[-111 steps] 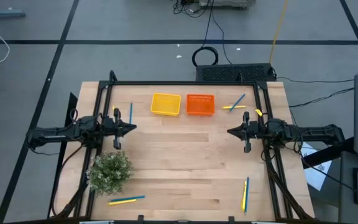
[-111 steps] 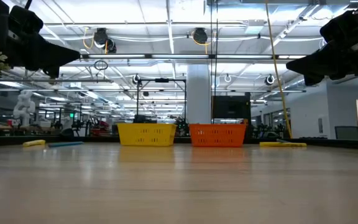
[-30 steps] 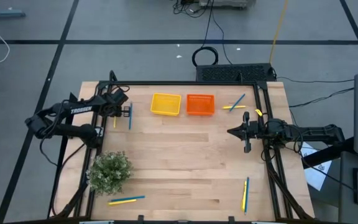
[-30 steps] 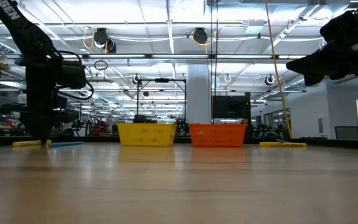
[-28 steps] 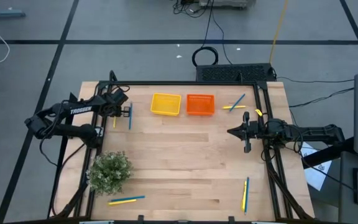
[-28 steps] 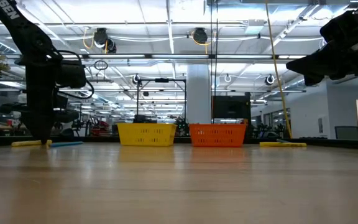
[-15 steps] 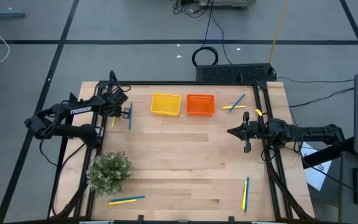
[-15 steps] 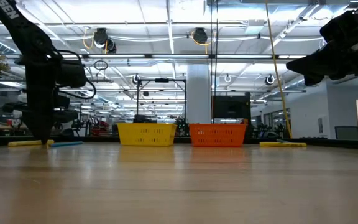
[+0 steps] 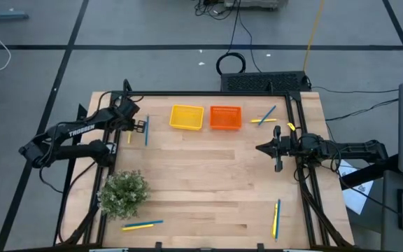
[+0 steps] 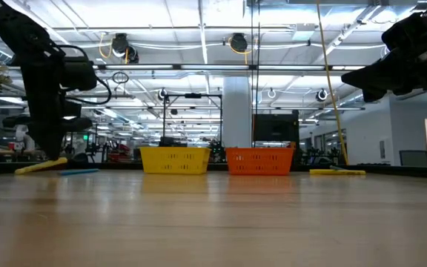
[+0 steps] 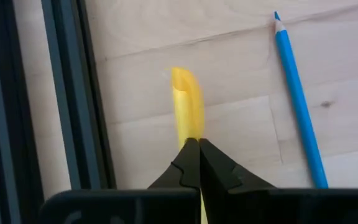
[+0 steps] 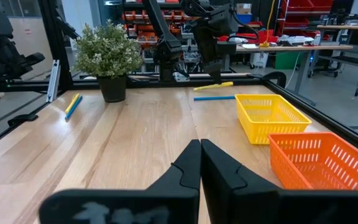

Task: Sort pens & pencils
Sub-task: Put the top left yellow pen into the yellow bin

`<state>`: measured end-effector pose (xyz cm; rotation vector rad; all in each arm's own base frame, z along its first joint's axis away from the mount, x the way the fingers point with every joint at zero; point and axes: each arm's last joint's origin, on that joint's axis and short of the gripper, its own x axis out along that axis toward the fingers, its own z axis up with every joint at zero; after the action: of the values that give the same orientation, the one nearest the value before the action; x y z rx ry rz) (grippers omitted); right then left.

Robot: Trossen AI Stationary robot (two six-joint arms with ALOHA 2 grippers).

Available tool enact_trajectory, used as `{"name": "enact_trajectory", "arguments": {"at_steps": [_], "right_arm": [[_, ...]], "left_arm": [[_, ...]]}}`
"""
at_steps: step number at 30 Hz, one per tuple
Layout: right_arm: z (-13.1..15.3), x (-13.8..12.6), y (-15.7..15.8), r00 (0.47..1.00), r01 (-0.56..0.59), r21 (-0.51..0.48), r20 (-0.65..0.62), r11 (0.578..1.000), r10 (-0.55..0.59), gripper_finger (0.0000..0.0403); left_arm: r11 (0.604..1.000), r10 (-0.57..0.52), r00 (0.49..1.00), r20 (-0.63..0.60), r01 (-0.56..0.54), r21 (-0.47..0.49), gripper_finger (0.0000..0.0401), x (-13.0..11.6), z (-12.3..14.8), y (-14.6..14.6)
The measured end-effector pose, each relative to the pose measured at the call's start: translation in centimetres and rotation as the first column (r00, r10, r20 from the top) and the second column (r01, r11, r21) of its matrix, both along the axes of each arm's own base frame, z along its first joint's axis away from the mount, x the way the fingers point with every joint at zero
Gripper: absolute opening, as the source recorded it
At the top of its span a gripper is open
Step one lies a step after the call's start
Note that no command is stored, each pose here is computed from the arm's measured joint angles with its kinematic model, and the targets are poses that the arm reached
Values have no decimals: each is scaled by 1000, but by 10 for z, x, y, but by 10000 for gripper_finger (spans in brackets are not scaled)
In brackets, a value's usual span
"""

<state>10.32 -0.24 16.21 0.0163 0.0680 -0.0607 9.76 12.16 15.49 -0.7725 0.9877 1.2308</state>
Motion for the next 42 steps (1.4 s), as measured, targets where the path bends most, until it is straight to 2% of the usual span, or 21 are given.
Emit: {"name": "enact_trajectory", "arguments": {"at_steps": [8,16,21,27,31,36,42], "right_arm": [[0,0,0,1000,0,0,0,1000,0,0],[0,0,0,1000,0,0,0,1000,0,0],[0,0,0,1000,0,0,0,1000,0,0],[0,0,0,1000,0,0,0,1000,0,0],[0,0,0,1000,0,0,0,1000,0,0],[0,0,0,1000,0,0,0,1000,0,0],[0,0,0,1000,0,0,0,1000,0,0]], "left_arm": [[997,-32,997,77,27,66,2,9,5,3],[997,0,998,62,-5,83,6,8,5,4],[998,3,999,42,-6,66,41,8,2,4],[998,37,998,-54,-34,53,110,8,-8,8],[999,26,998,-62,-24,33,146,12,-15,12],[1000,4,998,-66,-3,12,165,15,-20,14],[1000,-13,997,-73,13,0,159,17,-23,15]]}}
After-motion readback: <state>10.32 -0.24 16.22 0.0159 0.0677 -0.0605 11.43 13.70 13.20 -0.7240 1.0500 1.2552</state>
